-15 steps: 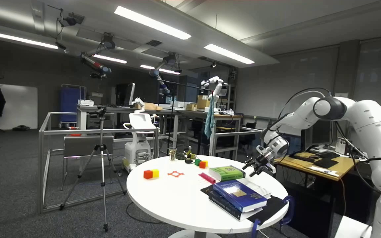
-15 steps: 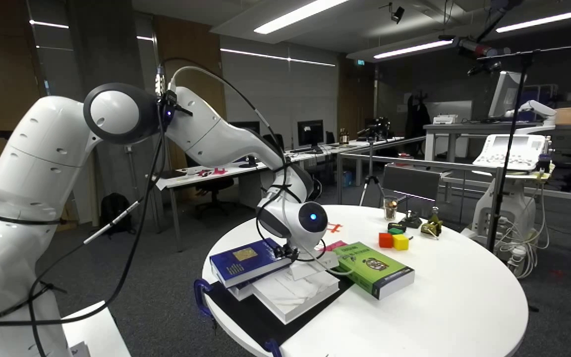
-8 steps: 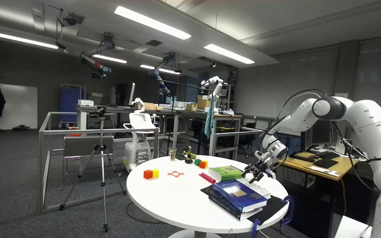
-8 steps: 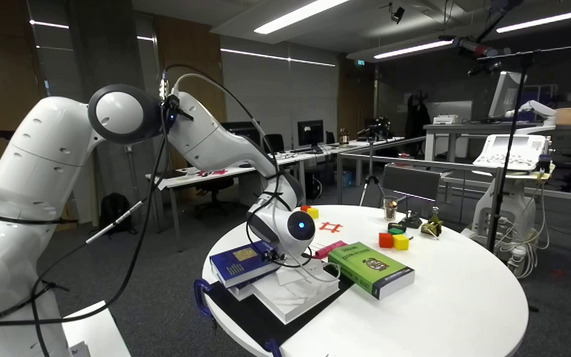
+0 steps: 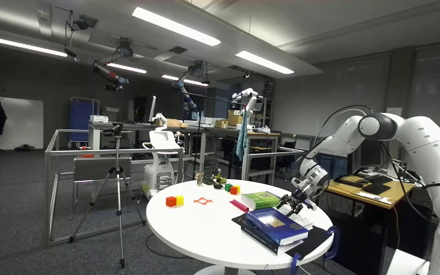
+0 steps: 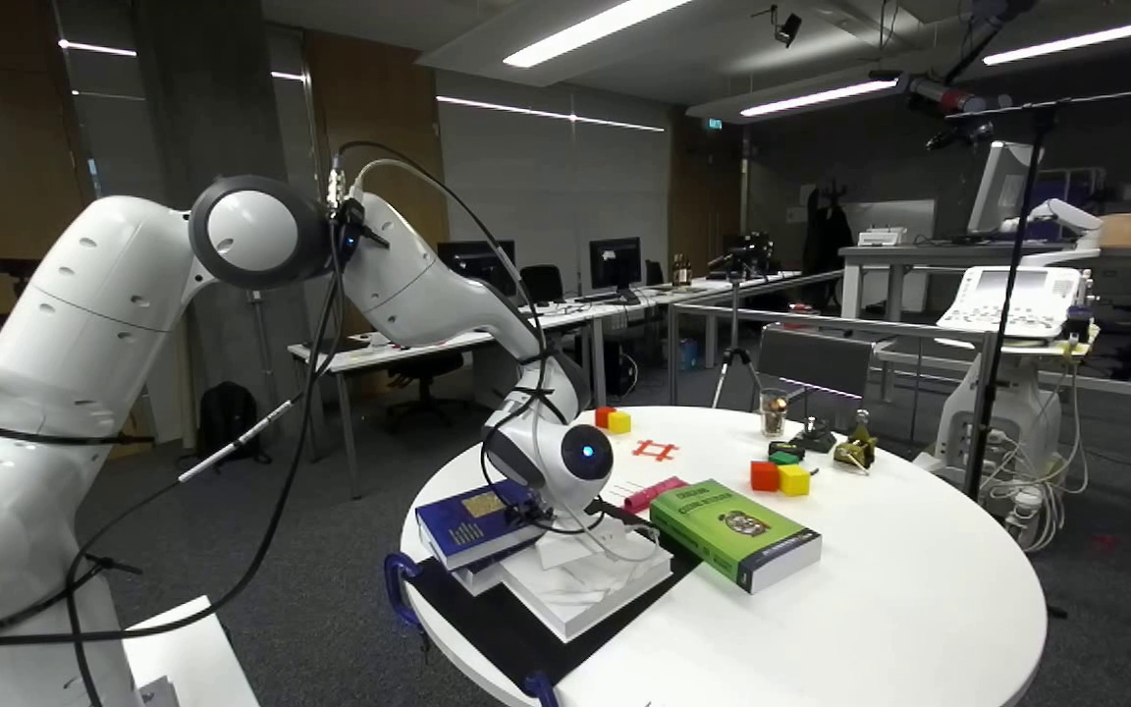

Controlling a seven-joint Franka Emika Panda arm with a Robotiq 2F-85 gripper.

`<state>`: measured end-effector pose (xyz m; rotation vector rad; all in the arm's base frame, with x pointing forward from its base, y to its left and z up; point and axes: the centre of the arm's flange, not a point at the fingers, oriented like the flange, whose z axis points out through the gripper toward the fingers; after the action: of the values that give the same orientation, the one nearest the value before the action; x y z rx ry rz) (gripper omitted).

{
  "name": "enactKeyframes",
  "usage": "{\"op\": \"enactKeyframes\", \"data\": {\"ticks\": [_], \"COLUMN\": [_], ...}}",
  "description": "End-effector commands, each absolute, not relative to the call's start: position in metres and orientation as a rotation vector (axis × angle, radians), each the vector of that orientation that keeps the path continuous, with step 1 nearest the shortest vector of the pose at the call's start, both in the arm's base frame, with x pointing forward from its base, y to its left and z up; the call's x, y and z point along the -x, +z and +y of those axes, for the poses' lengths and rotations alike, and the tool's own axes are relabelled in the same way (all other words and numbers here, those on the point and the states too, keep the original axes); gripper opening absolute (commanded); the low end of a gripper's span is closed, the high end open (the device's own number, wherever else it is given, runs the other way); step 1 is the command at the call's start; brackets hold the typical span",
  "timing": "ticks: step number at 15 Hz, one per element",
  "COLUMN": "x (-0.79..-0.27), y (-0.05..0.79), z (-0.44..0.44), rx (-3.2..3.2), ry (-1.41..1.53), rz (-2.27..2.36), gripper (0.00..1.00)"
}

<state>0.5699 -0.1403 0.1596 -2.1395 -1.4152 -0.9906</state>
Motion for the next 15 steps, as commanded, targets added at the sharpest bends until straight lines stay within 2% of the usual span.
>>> {"op": "enactKeyframes", "data": {"ticks": [1, 15], "x": [-0.567, -0.563], "y": [0.156, 0.159], "z": [-0.143, -0.155], "rx": [2.175, 2.221], "ry": [-1.011, -0.995], "rz": [-1.46, -1.468], "gripper": [1.0, 1.0]}}
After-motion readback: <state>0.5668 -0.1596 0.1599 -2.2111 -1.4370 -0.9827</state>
